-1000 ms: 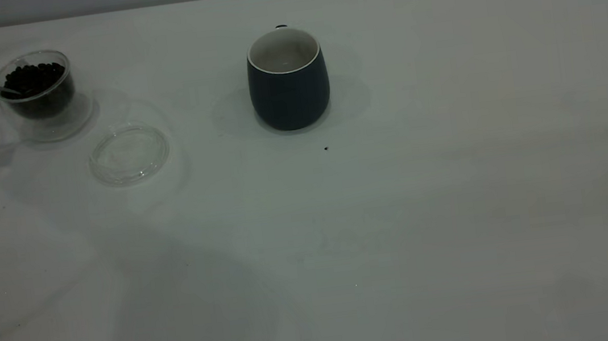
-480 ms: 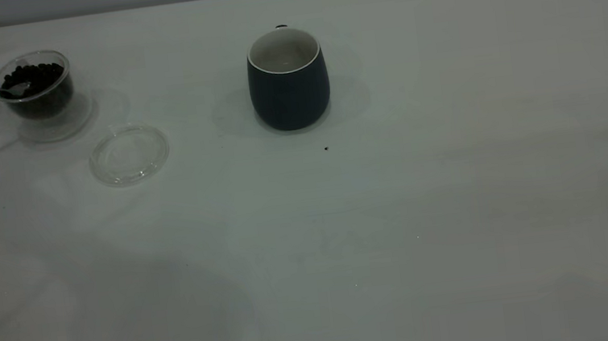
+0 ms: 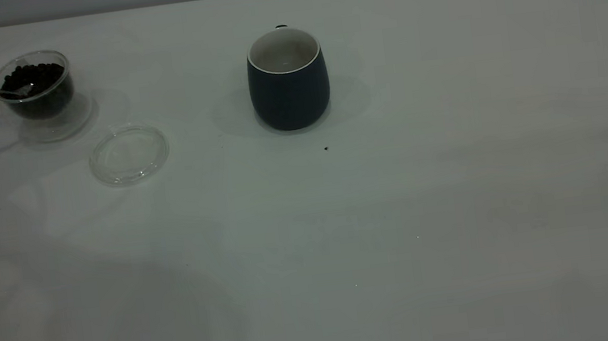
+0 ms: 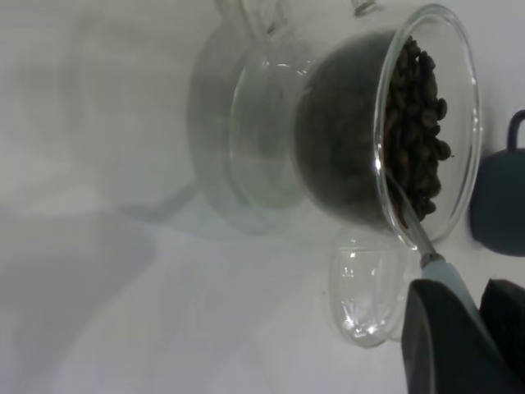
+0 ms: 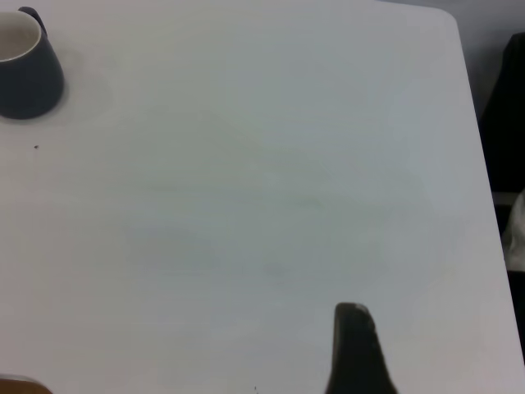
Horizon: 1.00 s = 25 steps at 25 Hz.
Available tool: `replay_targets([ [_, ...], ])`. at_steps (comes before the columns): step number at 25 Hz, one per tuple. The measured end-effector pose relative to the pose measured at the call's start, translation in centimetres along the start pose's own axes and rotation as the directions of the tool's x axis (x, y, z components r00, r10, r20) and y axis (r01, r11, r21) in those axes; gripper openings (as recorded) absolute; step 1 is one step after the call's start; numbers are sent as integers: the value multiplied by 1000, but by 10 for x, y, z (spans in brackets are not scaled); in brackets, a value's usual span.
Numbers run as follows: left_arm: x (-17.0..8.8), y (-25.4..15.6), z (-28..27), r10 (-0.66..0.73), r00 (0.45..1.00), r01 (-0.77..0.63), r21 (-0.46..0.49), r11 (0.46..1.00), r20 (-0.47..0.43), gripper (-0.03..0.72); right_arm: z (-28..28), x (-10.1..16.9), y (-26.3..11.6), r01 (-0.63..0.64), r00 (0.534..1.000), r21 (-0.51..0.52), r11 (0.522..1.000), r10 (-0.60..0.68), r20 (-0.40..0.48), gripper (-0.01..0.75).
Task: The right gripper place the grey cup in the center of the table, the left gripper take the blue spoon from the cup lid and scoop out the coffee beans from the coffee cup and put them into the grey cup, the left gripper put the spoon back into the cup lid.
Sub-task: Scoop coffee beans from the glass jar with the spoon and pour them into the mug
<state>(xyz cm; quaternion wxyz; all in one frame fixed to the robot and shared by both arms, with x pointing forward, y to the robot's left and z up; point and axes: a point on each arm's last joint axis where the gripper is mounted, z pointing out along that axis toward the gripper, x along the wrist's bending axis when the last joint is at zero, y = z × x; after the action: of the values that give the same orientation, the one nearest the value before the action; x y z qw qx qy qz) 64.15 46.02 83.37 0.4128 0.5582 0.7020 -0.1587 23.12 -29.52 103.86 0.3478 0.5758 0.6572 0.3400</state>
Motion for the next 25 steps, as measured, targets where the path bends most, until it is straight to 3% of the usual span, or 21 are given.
replay_targets([
  [8, 10, -2, -17, -61, 995, 64, -43, 997, 81, 123, 0, 0, 0, 0, 1000, 0, 1000, 0, 0, 462],
  [25, 38, -13, 12, -167, 966, 184, -71, 980, 196, 123, 0, 0, 0, 0, 1000, 0, 1000, 0, 0, 462],
])
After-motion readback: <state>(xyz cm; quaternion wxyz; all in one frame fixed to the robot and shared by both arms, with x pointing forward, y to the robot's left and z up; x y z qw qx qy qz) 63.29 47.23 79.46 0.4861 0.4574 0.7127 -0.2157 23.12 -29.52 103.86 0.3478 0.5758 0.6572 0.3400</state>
